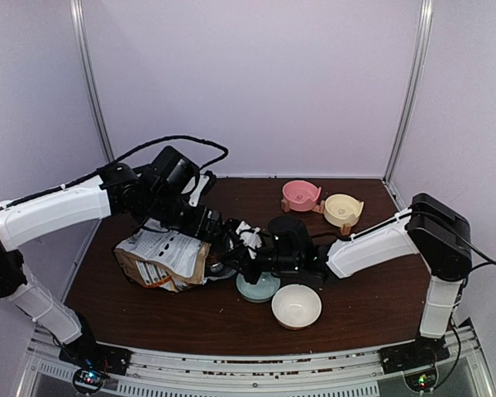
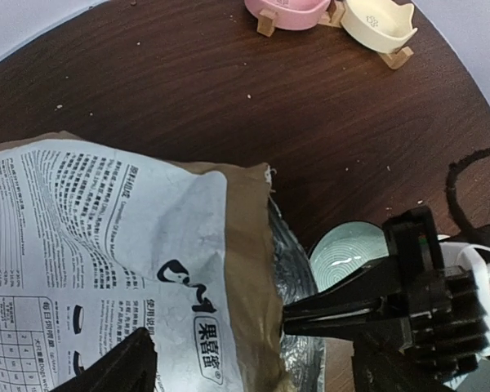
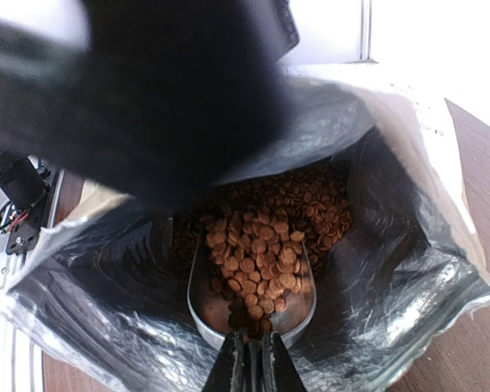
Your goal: Serve the pet food
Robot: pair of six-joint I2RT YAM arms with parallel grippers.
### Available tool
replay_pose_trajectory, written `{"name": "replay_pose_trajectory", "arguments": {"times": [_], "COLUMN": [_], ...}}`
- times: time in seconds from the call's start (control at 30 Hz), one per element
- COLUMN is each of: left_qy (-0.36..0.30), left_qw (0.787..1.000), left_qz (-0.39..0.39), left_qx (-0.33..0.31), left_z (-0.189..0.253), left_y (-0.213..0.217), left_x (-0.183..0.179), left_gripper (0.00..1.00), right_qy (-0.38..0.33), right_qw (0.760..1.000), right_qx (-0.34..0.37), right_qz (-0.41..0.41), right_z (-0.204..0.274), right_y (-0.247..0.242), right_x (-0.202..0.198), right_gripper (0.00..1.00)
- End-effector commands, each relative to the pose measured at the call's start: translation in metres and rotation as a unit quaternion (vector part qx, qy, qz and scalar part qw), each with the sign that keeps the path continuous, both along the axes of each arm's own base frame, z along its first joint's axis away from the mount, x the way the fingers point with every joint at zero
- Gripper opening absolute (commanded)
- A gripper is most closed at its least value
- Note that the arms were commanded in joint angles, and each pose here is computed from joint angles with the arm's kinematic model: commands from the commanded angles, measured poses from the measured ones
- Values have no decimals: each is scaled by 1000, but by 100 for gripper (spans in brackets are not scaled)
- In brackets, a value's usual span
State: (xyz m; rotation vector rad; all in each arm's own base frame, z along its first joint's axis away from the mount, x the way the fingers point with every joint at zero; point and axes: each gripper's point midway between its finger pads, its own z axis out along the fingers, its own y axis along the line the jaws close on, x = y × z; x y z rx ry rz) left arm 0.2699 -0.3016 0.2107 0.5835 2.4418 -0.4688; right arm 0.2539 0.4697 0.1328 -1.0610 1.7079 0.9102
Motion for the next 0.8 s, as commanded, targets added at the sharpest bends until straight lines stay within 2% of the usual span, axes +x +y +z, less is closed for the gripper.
{"name": "replay_pose_trajectory", "arguments": {"times": [0.0,0.07,0.13,0.37,0.43,0.77], "left_qy": [-2,2,2,-11,-20,-79], "left_qw": [999,997,994,993,993,988], "left_qz": [-6,6,23,54,65,131], "left_qx": [34,71,104,105,100,20], "left_z": [0,-12,-19,-12,-5,57], "left_y": [-3,3,13,21,23,42], "left_x": [2,6,8,13,16,18], "left_gripper": [86,86,77,15,0,0], "right_qy": [-35,-40,-43,-64,-68,-93], "right_qw": [998,998,998,996,996,991], "right_qx": [45,49,50,53,55,98], "right_qz": [-11,-12,-13,-16,-16,-26], "right_z": [39,44,45,51,52,86], "right_y": [-1,-4,-7,-18,-21,-42], "right_x": [5,5,3,-2,-3,-13], "right_gripper": [0,0,0,0,0,0]}}
